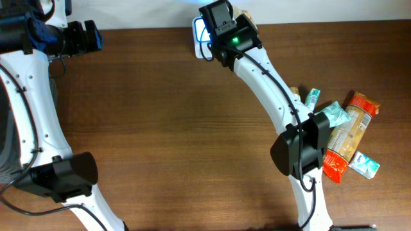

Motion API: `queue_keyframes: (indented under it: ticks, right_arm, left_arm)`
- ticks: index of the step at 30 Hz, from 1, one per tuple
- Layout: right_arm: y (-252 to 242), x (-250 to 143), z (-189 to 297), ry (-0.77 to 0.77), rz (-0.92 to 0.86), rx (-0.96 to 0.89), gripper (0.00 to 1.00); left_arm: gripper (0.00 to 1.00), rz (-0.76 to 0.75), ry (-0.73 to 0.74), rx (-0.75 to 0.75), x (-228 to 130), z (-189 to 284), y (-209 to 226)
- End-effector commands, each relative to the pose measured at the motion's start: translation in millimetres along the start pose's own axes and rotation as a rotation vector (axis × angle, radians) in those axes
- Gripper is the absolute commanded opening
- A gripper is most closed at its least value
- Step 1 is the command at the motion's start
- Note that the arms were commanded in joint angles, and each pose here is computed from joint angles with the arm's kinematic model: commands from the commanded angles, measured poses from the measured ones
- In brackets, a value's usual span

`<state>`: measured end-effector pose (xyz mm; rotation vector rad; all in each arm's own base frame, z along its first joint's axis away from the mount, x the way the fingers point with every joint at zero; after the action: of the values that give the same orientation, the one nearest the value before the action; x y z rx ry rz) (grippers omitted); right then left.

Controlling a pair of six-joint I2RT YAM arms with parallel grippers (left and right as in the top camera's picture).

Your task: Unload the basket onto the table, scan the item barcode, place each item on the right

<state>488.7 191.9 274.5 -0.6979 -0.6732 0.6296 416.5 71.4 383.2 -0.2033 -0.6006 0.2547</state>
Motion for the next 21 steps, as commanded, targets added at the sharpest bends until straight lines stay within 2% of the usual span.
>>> queue_keyframes:
  ticks: [1, 4, 7, 9, 17, 21]
  right_arm:
    - [22, 8, 14, -0.129, -0.127, 0.378, 0.04]
    - [27, 8, 14, -0.163, -0.286, 0.632, 0.04]
    - [17, 7, 12, -0.2, -0.542, 1.021, 0.04]
    - [5, 3, 5, -0.189, -0.679, 1.163, 0.04]
    - [-50, -6, -16, -0.179, -1.055, 1.426, 0.04]
    - [-57, 8, -3, -0.278, -1.028, 1.643, 0.04]
  left_arm:
    - [0.99, -0.004, 0.002, 0.002, 1, -2, 2]
    - [0.99, -0.004, 0.002, 0.001, 1, -2, 2]
    - [0.99, -0.004, 0.002, 0.002, 1, -2, 2]
    - [0.99, -0.004, 0.002, 0.001, 1, -2, 2]
    - [0.99, -0.004, 0.002, 0.002, 1, -2, 2]
    - [0.99, -0.004, 0.002, 0.001, 1, -2, 2]
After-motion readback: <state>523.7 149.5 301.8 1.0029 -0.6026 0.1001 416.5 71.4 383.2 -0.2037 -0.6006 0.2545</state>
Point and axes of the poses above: each gripper's point midway between its finger pads, its own z axis back along the fingers, its own y axis along the line the jaws close on, x = y × z, the point moved 10 cm from there along z, back along the fingers, and after that the axes turned 7 degrees about z, right-handed, at the moved point
